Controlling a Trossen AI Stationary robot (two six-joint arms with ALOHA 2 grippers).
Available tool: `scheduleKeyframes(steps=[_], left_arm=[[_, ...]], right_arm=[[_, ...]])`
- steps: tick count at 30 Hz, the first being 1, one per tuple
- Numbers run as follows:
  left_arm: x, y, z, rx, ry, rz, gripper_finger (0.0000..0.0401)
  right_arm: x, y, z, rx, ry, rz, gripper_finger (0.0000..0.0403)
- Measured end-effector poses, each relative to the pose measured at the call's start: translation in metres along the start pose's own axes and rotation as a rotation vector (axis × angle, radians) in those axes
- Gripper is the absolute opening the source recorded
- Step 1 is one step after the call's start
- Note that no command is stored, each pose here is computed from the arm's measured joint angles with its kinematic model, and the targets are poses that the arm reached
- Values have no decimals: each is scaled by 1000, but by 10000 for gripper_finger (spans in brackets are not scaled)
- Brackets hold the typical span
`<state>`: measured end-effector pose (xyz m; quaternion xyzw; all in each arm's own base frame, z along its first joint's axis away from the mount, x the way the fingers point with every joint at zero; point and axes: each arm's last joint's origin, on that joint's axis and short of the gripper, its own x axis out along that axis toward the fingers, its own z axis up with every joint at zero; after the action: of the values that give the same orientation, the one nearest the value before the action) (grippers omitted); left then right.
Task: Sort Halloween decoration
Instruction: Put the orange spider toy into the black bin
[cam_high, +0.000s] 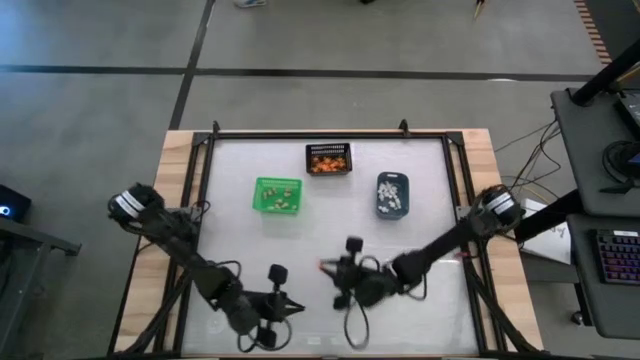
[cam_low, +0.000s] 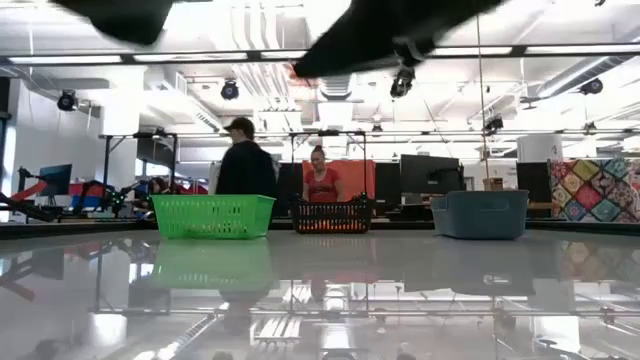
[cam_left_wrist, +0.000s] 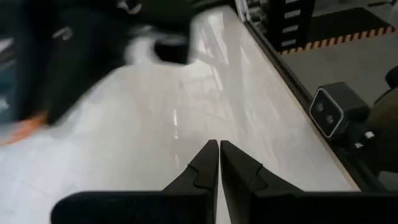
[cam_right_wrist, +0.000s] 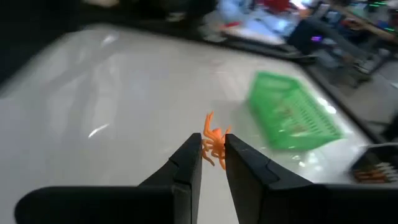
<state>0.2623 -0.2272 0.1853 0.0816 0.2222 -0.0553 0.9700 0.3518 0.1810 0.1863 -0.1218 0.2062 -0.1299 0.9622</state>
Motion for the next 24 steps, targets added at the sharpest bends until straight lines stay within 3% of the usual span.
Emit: scheduleKeyframes(steps=[5,12,18,24], left_arm=[[-24,1,15,71,-61,17,0],[-48,18,20,120,-105,27,0],[-68,38,3,85,-129,53,0],[-83,51,-5,46,-237,46,0]], right_arm=[[14,-60,29,111,-36,-100,58],[34,-158,51,328,-86,-82,59],[52,-235,43,461,-87,-42,59],[69,-290,19,561,-45,-153,59]])
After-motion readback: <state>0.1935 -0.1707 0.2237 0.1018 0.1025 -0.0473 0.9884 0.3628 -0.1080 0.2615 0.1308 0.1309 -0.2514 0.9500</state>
